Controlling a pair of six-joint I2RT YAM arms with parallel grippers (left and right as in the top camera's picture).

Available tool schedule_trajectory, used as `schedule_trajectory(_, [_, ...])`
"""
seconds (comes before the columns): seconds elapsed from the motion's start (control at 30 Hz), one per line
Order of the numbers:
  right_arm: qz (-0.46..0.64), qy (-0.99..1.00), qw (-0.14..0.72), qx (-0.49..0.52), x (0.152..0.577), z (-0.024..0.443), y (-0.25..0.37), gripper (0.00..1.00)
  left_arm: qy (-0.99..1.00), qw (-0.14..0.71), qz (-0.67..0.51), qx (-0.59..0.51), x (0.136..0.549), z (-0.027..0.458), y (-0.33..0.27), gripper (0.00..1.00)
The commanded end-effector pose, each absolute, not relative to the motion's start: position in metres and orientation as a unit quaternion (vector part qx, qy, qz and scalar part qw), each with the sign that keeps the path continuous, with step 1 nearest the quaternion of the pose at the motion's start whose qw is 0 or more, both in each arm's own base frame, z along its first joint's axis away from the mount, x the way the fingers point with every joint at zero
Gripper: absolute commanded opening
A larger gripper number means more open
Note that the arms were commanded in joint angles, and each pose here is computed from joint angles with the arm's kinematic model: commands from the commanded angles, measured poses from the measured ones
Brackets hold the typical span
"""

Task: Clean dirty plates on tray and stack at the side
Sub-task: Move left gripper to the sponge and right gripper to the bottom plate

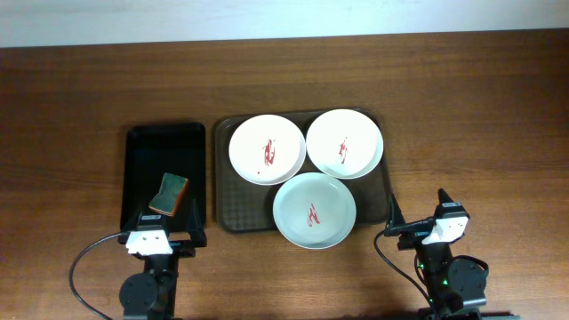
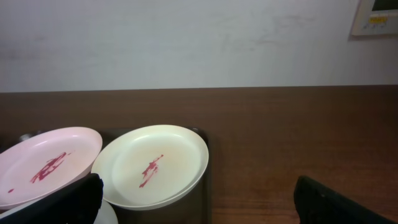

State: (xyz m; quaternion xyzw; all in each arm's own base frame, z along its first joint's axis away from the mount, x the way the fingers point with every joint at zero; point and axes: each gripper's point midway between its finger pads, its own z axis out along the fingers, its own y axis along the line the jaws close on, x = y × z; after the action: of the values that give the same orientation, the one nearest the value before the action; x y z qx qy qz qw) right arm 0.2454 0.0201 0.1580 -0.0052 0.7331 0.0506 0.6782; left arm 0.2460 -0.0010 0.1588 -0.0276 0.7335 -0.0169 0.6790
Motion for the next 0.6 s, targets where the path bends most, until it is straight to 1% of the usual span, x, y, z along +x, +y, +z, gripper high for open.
schedule_trajectory(0.0, [0.045,0.735,0.677,-0.003,0.245,0.155,0.018,0.99,0.733,0.679,-0.013,-0.018,0.246,0.157,-0.002,0.99])
schedule_trajectory(0.2, [0.063,0.737,0.673,0.017,0.245,0.154,0.018,0.99,0.742,0.670,-0.013,-0.019,0.244,0.157,-0.002,0.99])
schedule_trajectory(0.33, [0.058,0.773,0.631,0.018,0.242,0.152,0.017,0.99,0.767,0.641,-0.009,-0.019,0.236,0.158,-0.001,0.99])
schedule_trajectory(0.4, [0.057,0.788,0.612,0.017,0.247,0.162,0.018,0.99,0.782,0.624,-0.008,-0.019,0.236,0.161,-0.001,0.99])
schedule_trajectory(0.43, [0.064,0.801,0.596,0.015,0.250,0.168,0.021,0.99,0.790,0.612,-0.007,-0.019,0.236,0.163,-0.001,1.00])
schedule_trajectory(0.57, [0.071,0.877,0.475,0.006,0.260,0.174,0.029,0.99,0.838,0.546,-0.004,-0.017,0.243,0.183,-0.001,1.00])
